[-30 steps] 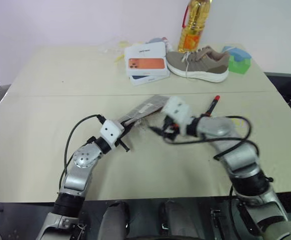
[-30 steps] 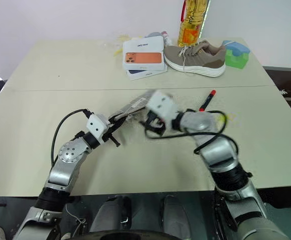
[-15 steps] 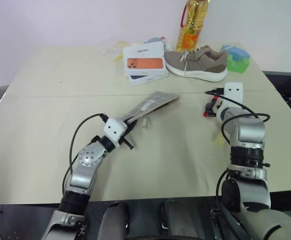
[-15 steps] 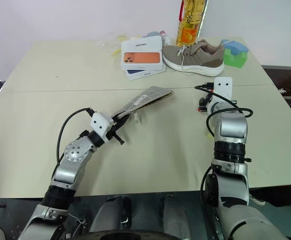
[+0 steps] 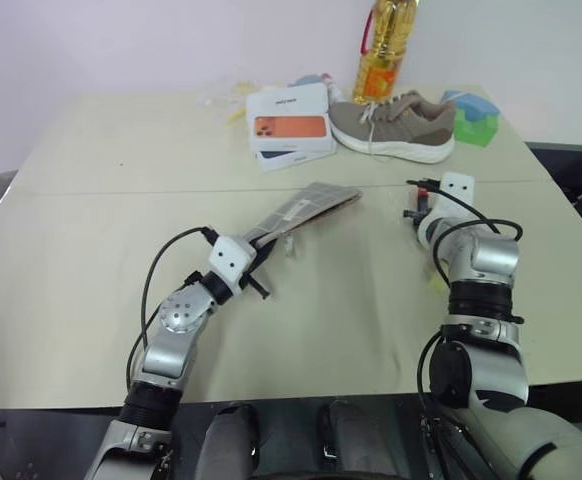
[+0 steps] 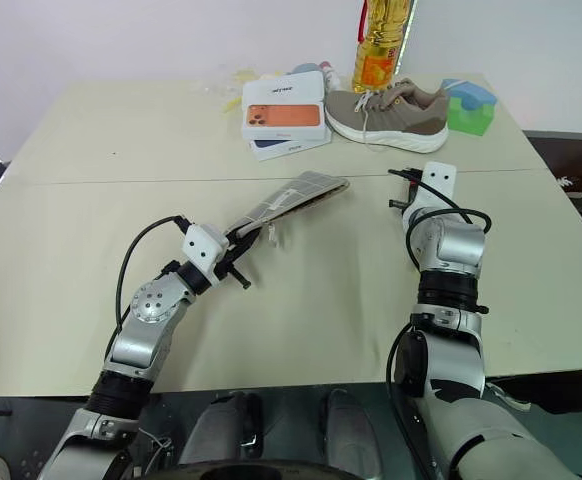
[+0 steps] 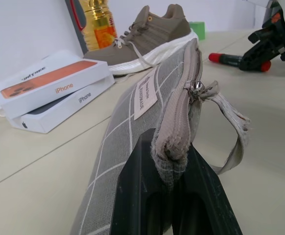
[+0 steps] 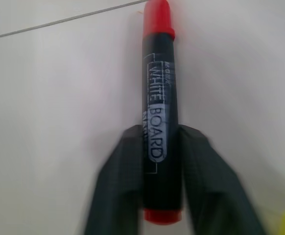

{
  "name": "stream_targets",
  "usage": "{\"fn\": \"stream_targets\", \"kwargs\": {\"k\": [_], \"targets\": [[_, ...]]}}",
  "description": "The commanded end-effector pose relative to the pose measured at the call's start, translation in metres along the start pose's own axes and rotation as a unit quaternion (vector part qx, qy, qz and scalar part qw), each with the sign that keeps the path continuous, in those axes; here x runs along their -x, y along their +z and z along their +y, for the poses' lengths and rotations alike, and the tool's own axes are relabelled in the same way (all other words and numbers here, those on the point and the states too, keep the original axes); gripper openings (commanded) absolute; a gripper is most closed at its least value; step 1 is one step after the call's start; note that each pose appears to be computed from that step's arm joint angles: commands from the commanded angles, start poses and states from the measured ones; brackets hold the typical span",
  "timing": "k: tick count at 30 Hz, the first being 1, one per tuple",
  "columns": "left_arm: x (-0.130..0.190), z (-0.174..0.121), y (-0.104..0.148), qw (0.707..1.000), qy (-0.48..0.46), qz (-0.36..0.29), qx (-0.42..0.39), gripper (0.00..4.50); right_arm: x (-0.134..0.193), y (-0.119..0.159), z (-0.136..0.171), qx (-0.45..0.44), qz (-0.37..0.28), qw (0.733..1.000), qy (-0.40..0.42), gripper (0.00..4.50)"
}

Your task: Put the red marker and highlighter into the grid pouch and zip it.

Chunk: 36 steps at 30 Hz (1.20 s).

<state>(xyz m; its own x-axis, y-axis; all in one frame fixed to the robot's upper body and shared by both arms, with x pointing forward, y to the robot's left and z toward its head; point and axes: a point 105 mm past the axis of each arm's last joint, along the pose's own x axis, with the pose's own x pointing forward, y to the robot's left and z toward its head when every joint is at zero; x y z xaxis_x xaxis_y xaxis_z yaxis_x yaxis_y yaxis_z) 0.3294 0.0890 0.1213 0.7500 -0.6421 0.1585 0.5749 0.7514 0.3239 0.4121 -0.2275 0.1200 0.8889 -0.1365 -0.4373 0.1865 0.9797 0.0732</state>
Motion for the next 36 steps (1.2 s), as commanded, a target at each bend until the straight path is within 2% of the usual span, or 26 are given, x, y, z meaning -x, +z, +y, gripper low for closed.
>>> {"fn": "stream_targets", "kwargs": {"k": [1, 3, 6, 8, 14, 27, 36], "targets": [[-0.002, 0.008, 0.011, 1.0, 0.015, -0.024, -0.005, 0.0, 0.027, 0.039, 0.03, 0.113, -0.116, 0.983, 0.084, 0.36], [-0.002, 0.011, 0.012, 0.999, 0.021, -0.026, -0.003, 0.0, 0.042, 0.045, 0.034, 0.232, -0.172, 0.953, 0.094, 0.36], [-0.001, 0.017, 0.013, 0.999, 0.028, -0.028, 0.001, 0.0, 0.062, 0.045, 0.045, 0.336, -0.219, 0.906, 0.135, 0.36], [0.0, 0.019, 0.013, 0.999, 0.028, -0.028, 0.001, 0.0, 0.075, 0.041, 0.052, 0.378, -0.236, 0.879, 0.169, 0.36], [-0.001, 0.021, 0.013, 0.999, 0.025, -0.029, -0.001, 0.0, 0.09, 0.028, 0.06, 0.441, -0.242, 0.837, 0.216, 0.36], [-0.002, 0.021, 0.013, 0.999, 0.029, -0.031, -0.001, 0.0, 0.094, 0.012, 0.067, 0.483, -0.227, 0.806, 0.254, 0.36], [-0.001, 0.021, 0.013, 0.999, 0.034, -0.031, 0.001, 0.0, 0.099, 0.011, 0.074, 0.491, -0.237, 0.793, 0.274, 0.36]]}}
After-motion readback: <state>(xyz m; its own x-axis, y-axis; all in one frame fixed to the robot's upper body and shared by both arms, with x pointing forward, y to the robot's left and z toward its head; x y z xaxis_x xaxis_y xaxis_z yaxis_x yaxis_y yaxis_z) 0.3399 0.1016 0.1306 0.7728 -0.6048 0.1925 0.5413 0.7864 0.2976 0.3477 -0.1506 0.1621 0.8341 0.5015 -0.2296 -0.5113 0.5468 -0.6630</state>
